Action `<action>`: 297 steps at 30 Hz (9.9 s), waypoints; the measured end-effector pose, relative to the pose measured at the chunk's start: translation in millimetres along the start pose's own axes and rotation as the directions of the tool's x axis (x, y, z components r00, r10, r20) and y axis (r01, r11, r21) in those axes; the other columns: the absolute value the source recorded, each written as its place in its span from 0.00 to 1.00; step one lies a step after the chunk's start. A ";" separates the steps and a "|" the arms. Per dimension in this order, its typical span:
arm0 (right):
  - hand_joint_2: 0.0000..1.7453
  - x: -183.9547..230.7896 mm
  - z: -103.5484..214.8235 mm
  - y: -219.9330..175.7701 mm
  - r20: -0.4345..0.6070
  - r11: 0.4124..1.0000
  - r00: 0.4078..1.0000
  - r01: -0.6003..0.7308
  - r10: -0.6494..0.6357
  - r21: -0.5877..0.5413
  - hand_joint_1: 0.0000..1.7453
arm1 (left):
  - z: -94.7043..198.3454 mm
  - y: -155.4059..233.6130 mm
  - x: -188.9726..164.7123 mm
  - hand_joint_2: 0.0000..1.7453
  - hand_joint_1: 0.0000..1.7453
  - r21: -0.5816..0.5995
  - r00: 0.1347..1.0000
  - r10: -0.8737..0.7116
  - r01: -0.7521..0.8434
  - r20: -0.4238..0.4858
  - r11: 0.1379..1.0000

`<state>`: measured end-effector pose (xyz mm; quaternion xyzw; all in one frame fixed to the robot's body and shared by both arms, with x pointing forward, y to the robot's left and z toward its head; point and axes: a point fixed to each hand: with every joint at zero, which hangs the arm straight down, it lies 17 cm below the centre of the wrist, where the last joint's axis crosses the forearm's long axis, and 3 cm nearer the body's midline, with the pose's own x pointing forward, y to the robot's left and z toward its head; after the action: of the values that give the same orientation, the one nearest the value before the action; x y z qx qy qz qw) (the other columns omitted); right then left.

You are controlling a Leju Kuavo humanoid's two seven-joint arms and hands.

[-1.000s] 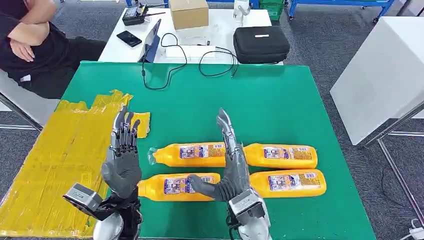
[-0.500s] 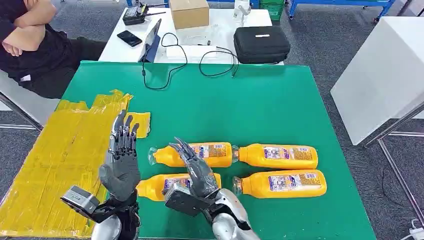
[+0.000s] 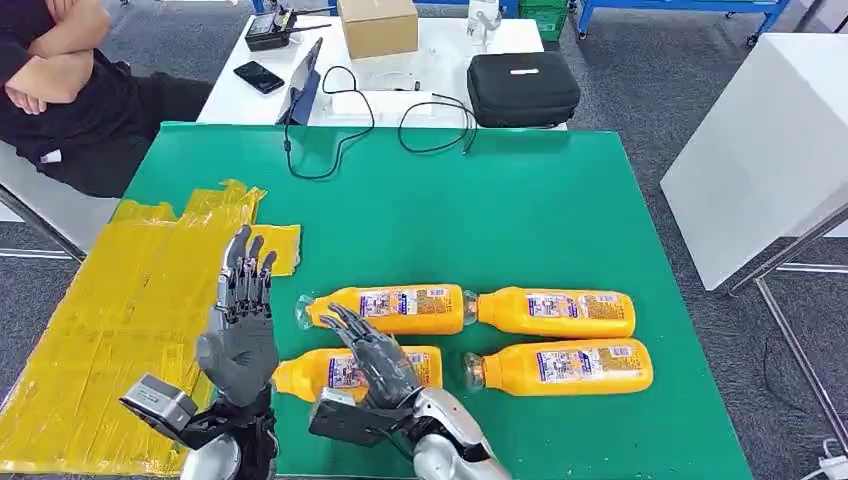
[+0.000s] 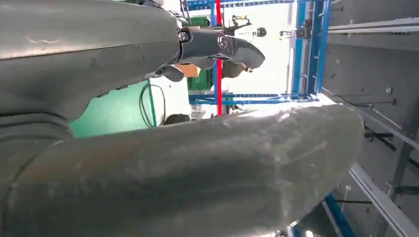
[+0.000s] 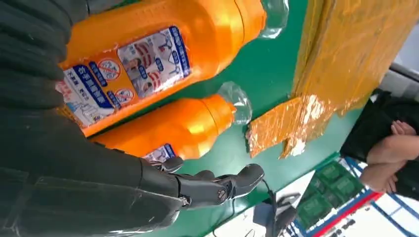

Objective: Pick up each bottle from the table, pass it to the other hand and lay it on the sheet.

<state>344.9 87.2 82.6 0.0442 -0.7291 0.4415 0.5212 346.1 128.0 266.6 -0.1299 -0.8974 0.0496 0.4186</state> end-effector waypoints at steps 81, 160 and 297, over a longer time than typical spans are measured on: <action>0.00 63.4 28.2 -65.0 0.161 0.968 0.987 0.024 0.017 -0.251 0.00 | 21.2 42.3 17.6 0.00 0.00 0.092 0.997 -0.078 0.078 -0.004 0.993; 1.00 -79.0 61.7 -29.4 -0.279 0.944 0.908 -0.329 0.312 -0.012 0.00 | 21.3 43.1 22.0 0.00 0.00 0.153 0.998 -0.064 0.063 -0.001 0.986; 1.00 -90.2 -0.1 54.0 -0.188 0.731 0.739 -0.529 0.646 0.432 1.00 | 17.7 52.7 37.2 0.00 0.00 0.158 0.999 -0.042 0.036 0.032 0.987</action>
<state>357.4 84.4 -21.7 -0.1738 -0.5169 0.7084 0.4481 319.7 189.2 272.3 -0.0780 -0.9003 0.1144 0.4127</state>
